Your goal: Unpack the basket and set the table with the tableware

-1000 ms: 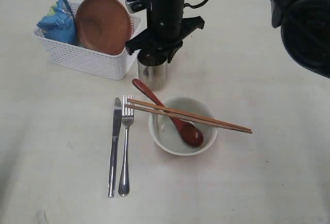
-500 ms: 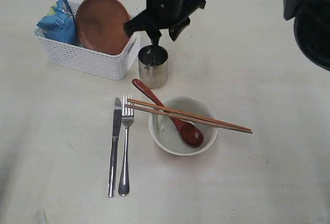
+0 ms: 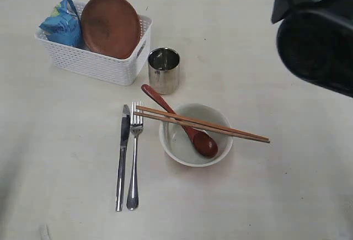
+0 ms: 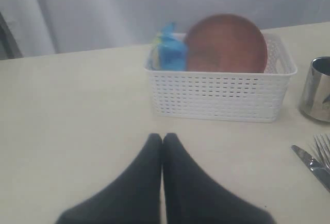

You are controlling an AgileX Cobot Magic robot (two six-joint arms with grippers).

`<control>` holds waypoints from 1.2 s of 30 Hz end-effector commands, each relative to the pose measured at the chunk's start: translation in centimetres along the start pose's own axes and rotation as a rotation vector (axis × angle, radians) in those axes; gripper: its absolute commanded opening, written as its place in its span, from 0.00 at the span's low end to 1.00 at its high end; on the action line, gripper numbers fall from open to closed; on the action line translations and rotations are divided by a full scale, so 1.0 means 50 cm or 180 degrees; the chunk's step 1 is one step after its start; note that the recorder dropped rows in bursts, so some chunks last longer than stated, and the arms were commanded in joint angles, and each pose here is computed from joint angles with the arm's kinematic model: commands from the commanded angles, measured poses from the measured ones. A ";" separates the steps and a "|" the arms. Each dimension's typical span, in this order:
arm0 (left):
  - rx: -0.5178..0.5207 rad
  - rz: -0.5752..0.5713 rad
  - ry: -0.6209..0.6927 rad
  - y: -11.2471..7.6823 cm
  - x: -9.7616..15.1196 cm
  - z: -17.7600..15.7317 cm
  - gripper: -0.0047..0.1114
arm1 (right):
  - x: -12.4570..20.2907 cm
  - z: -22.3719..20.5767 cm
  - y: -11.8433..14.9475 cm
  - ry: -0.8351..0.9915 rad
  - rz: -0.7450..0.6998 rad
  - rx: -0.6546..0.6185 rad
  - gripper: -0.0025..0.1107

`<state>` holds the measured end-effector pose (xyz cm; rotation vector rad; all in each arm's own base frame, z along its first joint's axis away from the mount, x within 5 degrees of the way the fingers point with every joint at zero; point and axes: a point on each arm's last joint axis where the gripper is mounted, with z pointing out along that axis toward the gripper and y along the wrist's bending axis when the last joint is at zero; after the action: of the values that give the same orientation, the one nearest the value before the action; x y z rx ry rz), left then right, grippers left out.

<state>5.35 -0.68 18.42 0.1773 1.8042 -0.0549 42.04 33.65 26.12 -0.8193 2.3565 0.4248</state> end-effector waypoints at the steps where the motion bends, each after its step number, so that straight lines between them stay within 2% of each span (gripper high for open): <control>1: -0.0008 -0.0011 -0.0030 0.000 0.000 0.000 0.04 | 0.004 0.044 -0.006 -0.0012 -0.0075 -0.0059 0.47; 9: -0.0008 -0.0011 -0.0030 0.000 0.000 0.000 0.04 | 0.017 0.077 -0.016 0.0097 -0.0316 0.0091 0.44; 24: -0.0008 -0.0011 -0.0030 0.000 0.000 0.000 0.04 | 0.057 0.118 -0.015 0.0487 -0.0066 -0.0017 0.44; 36: -0.0008 -0.0011 -0.0030 0.000 0.000 0.000 0.04 | 0.073 0.106 -0.008 0.0843 -0.0132 -0.0110 0.44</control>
<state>5.35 -0.68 18.42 0.1773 1.8042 -0.0549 42.59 34.26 19.18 -0.9588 2.5686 0.3482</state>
